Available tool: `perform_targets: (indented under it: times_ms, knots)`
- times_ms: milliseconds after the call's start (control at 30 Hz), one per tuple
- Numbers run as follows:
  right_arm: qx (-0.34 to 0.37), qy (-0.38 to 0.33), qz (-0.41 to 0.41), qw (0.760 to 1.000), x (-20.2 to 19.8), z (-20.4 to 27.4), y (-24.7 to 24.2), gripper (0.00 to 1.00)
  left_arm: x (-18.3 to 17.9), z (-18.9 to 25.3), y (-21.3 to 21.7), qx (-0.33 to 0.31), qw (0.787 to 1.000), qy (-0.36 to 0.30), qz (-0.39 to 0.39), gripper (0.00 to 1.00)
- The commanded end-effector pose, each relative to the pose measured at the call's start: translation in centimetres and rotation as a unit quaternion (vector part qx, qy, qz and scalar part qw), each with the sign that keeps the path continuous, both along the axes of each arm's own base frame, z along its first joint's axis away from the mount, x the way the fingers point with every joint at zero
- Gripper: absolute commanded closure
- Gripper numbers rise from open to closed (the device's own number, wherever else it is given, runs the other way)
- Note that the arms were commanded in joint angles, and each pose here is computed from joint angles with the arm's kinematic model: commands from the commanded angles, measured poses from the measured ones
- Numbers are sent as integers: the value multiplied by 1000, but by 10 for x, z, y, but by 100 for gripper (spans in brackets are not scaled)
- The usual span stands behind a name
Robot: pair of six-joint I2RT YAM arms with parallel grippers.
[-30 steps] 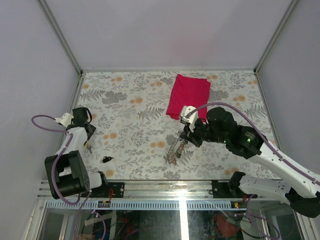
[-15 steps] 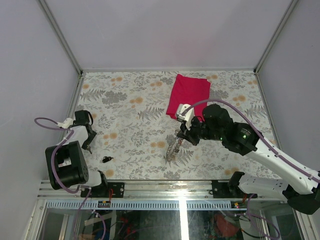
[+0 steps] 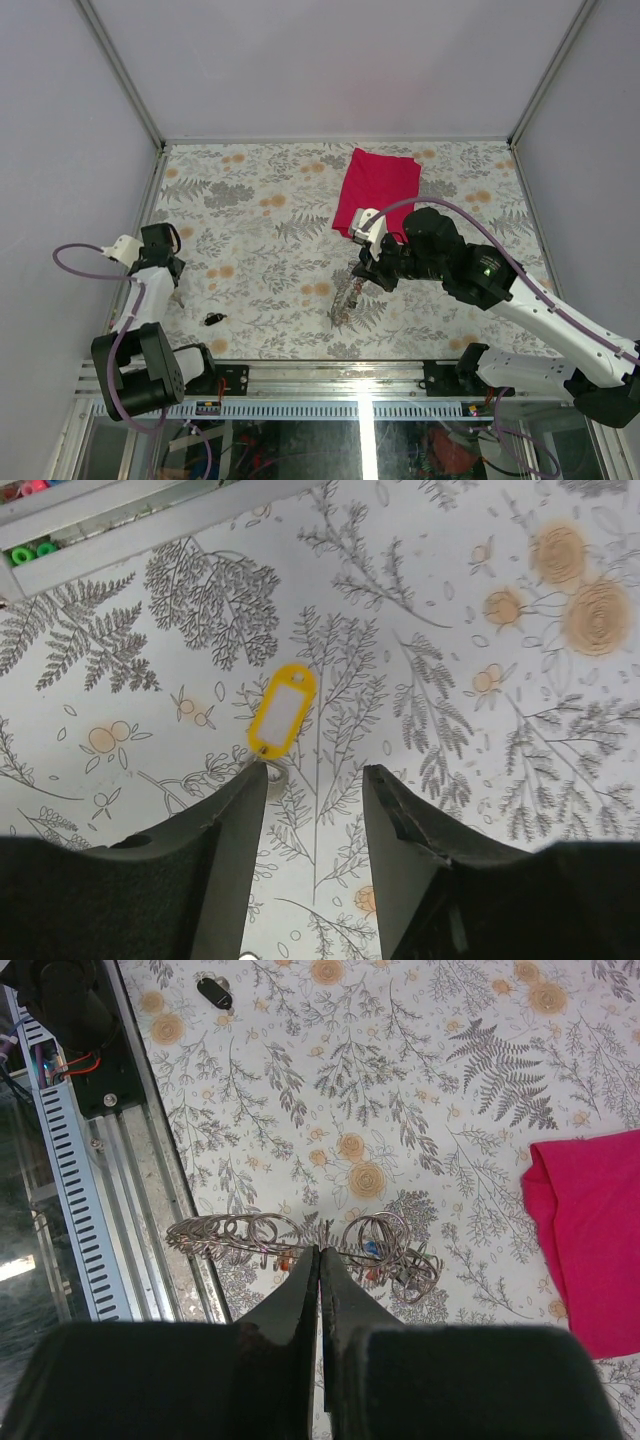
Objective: Put the keys on the keyring
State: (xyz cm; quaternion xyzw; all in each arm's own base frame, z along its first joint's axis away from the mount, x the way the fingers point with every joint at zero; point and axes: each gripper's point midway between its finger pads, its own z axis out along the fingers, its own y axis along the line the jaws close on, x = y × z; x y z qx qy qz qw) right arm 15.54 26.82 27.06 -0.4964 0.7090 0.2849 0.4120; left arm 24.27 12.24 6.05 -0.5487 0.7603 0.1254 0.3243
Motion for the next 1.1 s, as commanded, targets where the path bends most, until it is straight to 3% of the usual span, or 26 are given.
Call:
perform_targets:
  times_ms: [0, 333, 533, 767, 933, 1067]
  knots:
    - [55, -30, 13, 998, 1, 40, 12, 100, -24, -23, 2, -9, 998, 39, 39, 55]
    - [51, -30, 15, 998, -1, 37, 10, 100, -31, -44, 7, -31, 995, 67, 59, 56]
    - [51, -32, 16, 998, 0, 37, 10, 100, -28, -45, 8, -32, 996, 62, 55, 75]
    - [51, -31, 15, 998, 1, 38, 11, 100, -27, -48, 10, -33, 996, 67, 54, 79]
    - [50, -30, 15, 998, 1, 38, 11, 100, -24, -46, 12, -27, 996, 66, 51, 98]
    - [50, -30, 15, 998, 0, 39, 11, 100, -23, -44, 13, -25, 996, 63, 50, 100]
